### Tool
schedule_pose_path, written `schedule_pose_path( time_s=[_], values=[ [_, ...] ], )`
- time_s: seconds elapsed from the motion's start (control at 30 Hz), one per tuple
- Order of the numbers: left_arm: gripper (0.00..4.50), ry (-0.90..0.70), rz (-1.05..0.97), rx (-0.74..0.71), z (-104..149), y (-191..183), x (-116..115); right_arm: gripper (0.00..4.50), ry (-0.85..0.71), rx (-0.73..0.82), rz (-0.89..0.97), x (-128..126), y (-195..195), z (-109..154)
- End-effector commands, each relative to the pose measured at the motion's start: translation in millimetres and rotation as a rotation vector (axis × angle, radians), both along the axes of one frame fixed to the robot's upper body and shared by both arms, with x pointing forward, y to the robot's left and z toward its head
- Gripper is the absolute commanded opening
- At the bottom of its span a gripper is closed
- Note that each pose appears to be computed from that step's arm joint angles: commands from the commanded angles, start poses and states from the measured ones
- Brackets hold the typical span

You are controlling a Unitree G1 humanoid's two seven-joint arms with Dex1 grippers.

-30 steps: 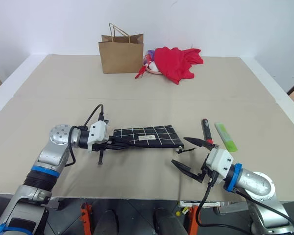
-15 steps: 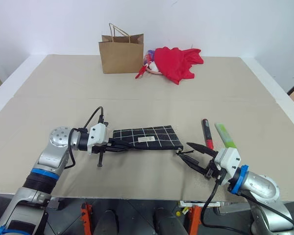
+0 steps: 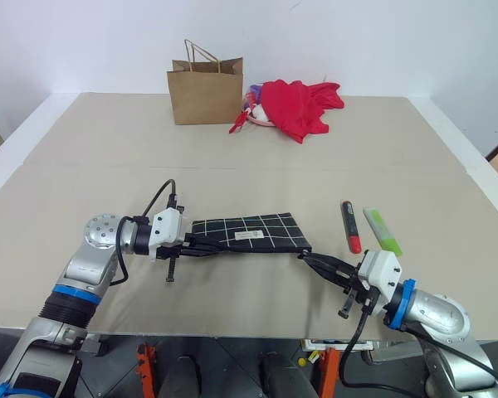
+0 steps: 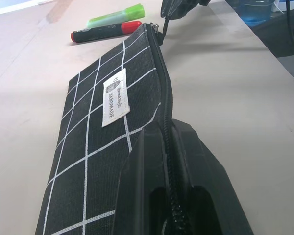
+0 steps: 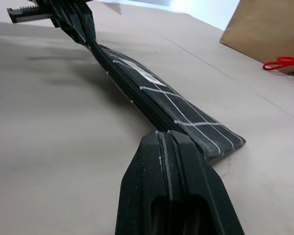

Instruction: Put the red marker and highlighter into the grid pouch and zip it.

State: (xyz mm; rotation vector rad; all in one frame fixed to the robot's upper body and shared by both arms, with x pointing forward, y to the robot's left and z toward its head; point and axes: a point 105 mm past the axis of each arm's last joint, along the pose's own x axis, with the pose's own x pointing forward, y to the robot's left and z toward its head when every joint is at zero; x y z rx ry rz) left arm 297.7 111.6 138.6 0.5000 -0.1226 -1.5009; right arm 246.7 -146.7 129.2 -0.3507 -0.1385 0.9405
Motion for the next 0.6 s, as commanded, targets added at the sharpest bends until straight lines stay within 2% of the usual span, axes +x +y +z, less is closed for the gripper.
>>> schedule_pose_path(
  time_s=[0.03,0.27,0.6],
  values=[
    [0.00,-0.072,-0.001,-0.035,16.4,-6.0,1.5,0.02,-0.002,0.039,0.146,-4.9,39.6,28.8],
    [0.00,-0.104,-0.002,-0.061,20.7,-15.6,4.8,0.02,-0.003,-0.012,0.227,6.1,74.4,37.4],
    [0.00,-0.117,0.001,-0.082,22.8,-21.3,5.6,0.02,0.042,-0.040,0.214,17.3,78.5,29.1]
  ],
)
